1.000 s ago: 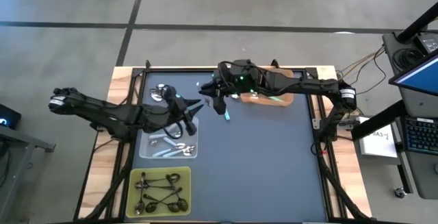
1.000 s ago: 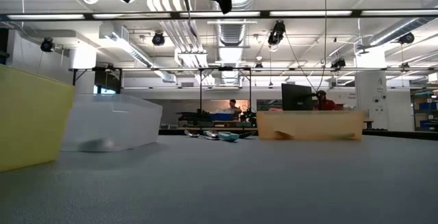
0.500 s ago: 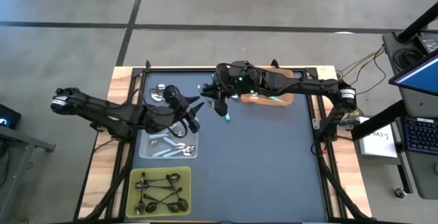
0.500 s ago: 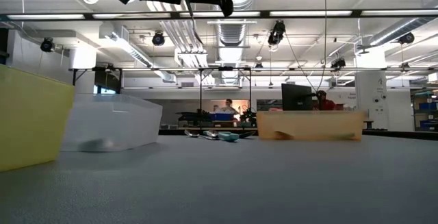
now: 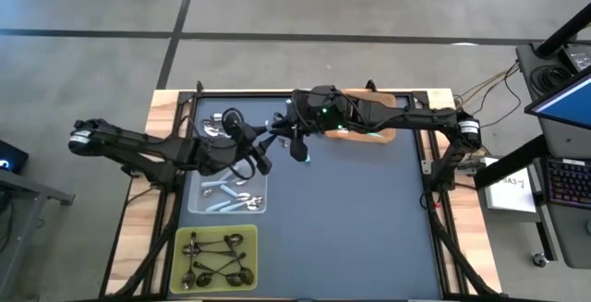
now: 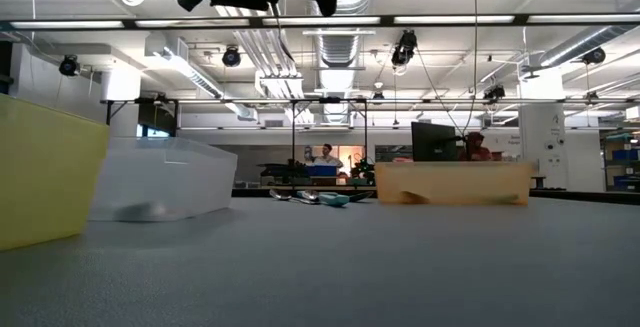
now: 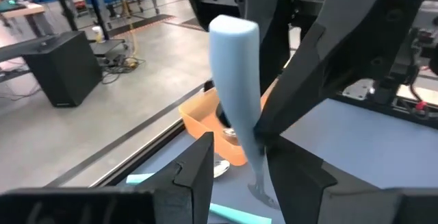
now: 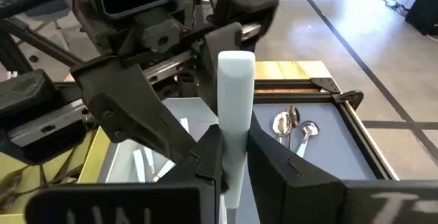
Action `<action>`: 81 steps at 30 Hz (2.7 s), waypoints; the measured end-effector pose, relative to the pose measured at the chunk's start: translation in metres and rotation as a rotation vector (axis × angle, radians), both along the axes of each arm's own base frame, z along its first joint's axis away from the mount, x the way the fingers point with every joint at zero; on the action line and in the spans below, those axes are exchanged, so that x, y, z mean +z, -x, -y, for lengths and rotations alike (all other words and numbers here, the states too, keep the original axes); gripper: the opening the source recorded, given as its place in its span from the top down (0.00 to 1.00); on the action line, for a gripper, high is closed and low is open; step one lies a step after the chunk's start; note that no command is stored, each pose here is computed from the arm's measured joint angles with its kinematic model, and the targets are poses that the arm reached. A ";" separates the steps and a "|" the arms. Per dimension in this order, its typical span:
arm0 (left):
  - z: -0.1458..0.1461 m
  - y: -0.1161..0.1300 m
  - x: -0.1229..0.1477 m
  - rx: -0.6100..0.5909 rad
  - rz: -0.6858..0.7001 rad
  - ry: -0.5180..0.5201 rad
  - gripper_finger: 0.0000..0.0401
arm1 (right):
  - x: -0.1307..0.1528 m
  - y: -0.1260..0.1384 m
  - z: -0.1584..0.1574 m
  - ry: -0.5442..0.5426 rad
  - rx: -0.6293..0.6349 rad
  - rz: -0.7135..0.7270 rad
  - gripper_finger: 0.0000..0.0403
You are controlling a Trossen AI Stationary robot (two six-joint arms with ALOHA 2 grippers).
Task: Sort silverware by color (type)
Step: Put the light blue spoon into the white bin, then put the green spoon into the orange bin
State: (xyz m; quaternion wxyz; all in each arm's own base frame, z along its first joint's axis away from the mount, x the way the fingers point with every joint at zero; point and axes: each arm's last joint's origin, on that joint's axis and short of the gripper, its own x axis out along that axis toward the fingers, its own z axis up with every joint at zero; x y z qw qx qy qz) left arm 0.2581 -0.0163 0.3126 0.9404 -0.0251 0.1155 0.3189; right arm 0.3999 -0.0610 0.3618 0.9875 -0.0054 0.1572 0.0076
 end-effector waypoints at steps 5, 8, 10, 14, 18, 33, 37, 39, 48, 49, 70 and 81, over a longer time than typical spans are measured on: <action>-0.005 -0.004 0.000 -0.046 -0.003 -0.006 0.72 | 0.001 -0.001 -0.002 0.012 0.008 0.009 0.90; -0.005 -0.005 -0.001 -0.054 -0.003 0.000 0.77 | 0.001 -0.001 -0.003 0.013 0.010 0.010 0.90; -0.005 -0.005 -0.002 -0.055 0.001 0.021 0.83 | 0.001 -0.001 -0.003 0.017 0.011 0.009 0.90; -0.006 -0.005 -0.005 -0.048 0.023 0.102 0.95 | 0.000 -0.001 -0.002 0.024 0.008 0.002 0.89; -0.006 -0.005 -0.006 -0.062 0.021 0.117 0.95 | -0.001 0.000 -0.003 -0.005 0.003 -0.010 0.87; -0.006 0.019 -0.028 -0.128 -0.324 0.164 0.97 | -0.020 0.043 0.016 -0.252 -0.232 -0.436 0.67; -0.006 0.041 -0.042 -0.151 -0.561 0.259 0.97 | -0.038 0.038 0.021 -0.275 -0.385 -0.510 0.69; -0.005 0.050 -0.049 -0.176 -0.677 0.318 0.97 | -0.049 0.032 0.023 -0.300 -0.429 -0.542 0.70; 0.003 0.052 -0.066 -0.308 -0.869 0.559 0.87 | -0.114 0.003 0.033 -0.290 -0.485 -0.713 0.75; 0.003 0.051 -0.067 -0.300 -0.871 0.562 0.85 | -0.119 0.001 0.034 -0.286 -0.485 -0.727 0.75; 0.003 0.039 -0.070 -0.307 -0.862 0.500 0.68 | -0.189 -0.007 0.084 -0.490 -0.727 -0.812 0.72; 0.003 0.039 -0.070 -0.304 -0.863 0.498 0.68 | -0.188 -0.013 0.080 -0.479 -0.744 -0.762 0.74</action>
